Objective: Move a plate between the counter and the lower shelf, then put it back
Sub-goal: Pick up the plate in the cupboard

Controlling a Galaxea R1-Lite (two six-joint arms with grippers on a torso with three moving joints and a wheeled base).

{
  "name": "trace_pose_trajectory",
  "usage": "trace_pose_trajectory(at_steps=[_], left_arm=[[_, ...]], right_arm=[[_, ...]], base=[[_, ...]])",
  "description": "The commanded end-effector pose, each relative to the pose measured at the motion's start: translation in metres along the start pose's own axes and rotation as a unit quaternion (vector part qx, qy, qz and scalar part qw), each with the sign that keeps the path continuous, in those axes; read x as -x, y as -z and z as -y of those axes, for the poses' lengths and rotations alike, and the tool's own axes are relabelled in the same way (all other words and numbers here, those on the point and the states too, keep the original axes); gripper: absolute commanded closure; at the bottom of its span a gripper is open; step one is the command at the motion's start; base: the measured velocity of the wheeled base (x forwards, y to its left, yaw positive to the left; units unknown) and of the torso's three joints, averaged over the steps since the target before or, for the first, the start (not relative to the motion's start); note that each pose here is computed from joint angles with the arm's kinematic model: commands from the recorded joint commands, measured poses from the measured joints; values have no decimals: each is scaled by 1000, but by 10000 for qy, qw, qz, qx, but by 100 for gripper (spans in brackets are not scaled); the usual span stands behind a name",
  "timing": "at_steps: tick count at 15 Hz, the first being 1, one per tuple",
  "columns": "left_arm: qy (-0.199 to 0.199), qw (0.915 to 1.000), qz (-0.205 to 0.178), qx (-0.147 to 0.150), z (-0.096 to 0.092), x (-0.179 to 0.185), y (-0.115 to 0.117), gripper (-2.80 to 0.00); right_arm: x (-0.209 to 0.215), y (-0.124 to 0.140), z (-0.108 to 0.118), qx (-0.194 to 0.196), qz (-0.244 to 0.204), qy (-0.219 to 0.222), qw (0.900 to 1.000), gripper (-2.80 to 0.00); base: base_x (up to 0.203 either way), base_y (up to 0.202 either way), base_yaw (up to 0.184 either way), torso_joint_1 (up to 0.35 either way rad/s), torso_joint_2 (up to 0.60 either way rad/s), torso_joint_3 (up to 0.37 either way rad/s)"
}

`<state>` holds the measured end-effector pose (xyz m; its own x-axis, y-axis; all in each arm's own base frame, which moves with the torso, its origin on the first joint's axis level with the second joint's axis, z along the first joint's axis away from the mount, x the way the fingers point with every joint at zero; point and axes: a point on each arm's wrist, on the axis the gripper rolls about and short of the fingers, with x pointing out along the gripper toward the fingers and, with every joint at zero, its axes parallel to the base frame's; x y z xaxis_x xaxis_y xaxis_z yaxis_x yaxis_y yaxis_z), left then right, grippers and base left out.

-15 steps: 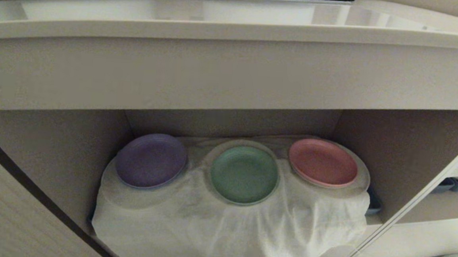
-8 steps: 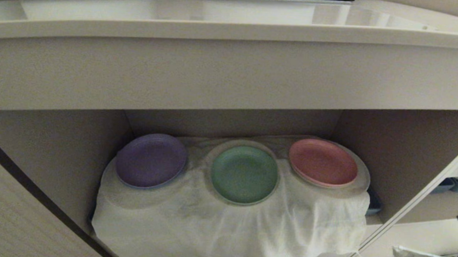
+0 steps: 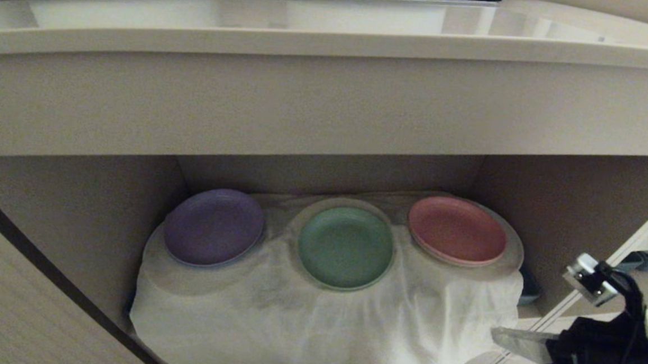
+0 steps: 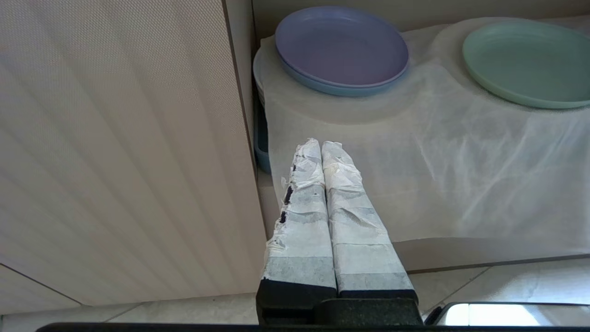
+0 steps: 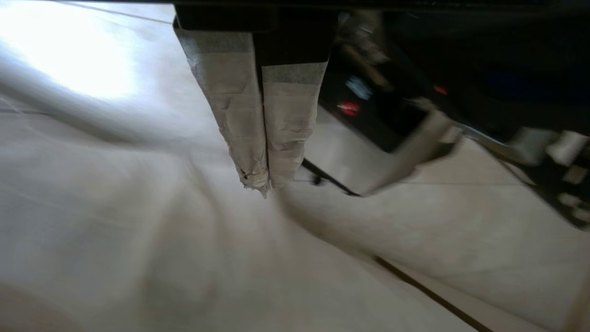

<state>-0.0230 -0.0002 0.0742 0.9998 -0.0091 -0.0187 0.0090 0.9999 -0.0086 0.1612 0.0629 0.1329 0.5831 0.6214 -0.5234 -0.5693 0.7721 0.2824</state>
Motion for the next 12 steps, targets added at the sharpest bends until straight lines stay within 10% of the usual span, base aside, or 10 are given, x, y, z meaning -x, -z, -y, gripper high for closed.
trace_pose_trajectory(at_steps=[1, 12], left_arm=[[0, 10000, 2, 2, 0, 0, 0, 0], [0, 10000, 2, -1, 0, 0, 0, 0]], right_arm=[[-15, -6, -3, -205, -167, -161, 9995, 0], [-69, -37, 5, -654, -489, -271, 9963, 0]], base=[[0, 0, 0, 0, 0, 0], [0, 0, 0, 0, 0, 0]])
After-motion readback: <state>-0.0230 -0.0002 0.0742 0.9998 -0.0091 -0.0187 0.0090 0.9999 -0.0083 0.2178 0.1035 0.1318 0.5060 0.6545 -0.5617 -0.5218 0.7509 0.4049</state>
